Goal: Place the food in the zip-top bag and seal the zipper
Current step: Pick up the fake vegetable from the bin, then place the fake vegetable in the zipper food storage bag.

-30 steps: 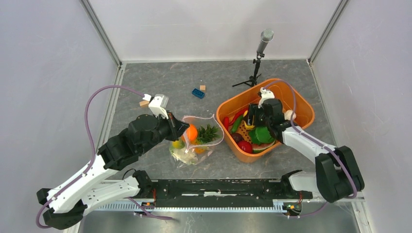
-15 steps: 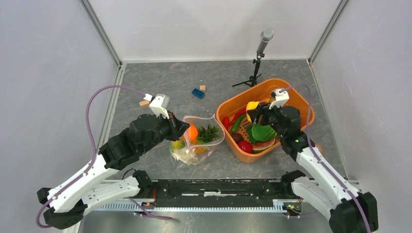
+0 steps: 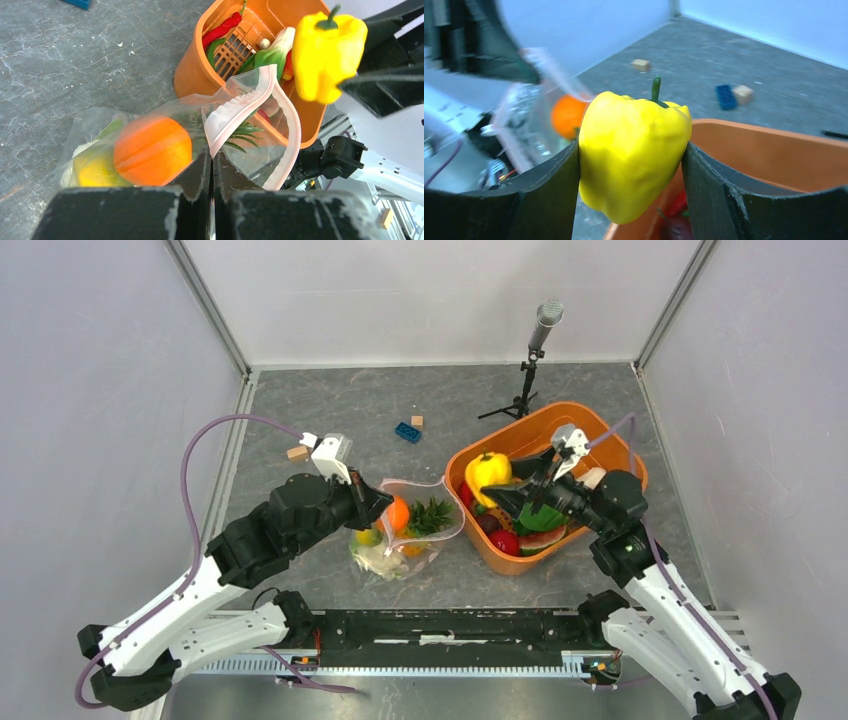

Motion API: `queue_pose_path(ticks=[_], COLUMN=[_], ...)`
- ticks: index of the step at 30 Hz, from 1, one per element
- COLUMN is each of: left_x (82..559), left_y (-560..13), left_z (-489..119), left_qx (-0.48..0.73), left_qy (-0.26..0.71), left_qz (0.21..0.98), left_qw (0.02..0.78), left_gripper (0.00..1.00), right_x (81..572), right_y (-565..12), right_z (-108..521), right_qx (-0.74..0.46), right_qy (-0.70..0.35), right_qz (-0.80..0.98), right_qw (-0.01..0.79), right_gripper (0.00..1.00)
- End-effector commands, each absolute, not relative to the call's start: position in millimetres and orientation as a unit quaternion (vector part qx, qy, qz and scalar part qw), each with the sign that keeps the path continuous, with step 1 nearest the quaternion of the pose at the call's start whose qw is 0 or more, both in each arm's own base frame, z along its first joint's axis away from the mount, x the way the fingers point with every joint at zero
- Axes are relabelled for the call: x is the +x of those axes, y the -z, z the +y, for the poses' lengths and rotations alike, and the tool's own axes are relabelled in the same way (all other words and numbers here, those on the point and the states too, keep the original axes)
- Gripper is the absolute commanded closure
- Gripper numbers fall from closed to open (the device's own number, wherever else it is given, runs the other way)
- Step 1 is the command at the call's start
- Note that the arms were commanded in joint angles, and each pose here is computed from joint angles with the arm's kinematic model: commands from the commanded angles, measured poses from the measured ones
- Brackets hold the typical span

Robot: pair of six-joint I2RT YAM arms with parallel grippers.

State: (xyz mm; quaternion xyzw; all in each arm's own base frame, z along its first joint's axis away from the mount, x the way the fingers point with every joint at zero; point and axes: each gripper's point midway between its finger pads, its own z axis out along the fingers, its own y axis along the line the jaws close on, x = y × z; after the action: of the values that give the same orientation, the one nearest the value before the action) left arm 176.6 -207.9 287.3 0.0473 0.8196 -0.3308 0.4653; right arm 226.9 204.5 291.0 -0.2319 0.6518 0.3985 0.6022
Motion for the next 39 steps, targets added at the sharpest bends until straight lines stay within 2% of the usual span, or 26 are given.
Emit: queue_pose_path(ticks=[1, 10, 20, 25, 29, 33, 39], left_x=[178.8, 177.1, 171.5, 174.9, 175.4, 175.3, 176.8], left_y=[-302.2, -299.4, -318.4, -323.3, -324.4, -324.7, -325.8], left_z=[-214.8, -220.3, -222.3, -211.7, -210.7, -211.3, -196.0], left_qx=[0.044, 0.051, 0.056, 0.039, 0.034, 0.037, 0.019], left_qy=[0.352, 0.357, 0.381, 0.369, 0.369, 0.369, 0.352], left_qz=[0.806, 0.809, 0.797, 0.795, 0.794, 0.794, 0.792], left_qw=[0.474, 0.463, 0.466, 0.481, 0.483, 0.482, 0.498], left_gripper=[0.97, 0.97, 0.97, 0.97, 0.97, 0.97, 0.97], right_x=[181.5, 158.8, 176.3, 152.4, 142.1, 147.3, 146.8], right_y=[-335.9, -343.4, -279.7, -270.3, -253.2, -260.7, -324.0], right_z=[238.5, 293.5, 331.9, 347.7, 356.1, 359.9, 333.5], right_qx=[-0.313, -0.379, -0.437, -0.508, -0.554, -0.532, -0.451], right_qy=[-0.465, -0.461, -0.35, -0.357, -0.337, -0.341, -0.373], right_qz=[0.571, 0.556, 0.641, 0.608, 0.607, 0.612, 0.572], right_qw=[0.6, 0.578, 0.525, 0.494, 0.459, 0.475, 0.575], right_gripper=[0.54, 0.55, 0.5, 0.47, 0.34, 0.15, 0.07])
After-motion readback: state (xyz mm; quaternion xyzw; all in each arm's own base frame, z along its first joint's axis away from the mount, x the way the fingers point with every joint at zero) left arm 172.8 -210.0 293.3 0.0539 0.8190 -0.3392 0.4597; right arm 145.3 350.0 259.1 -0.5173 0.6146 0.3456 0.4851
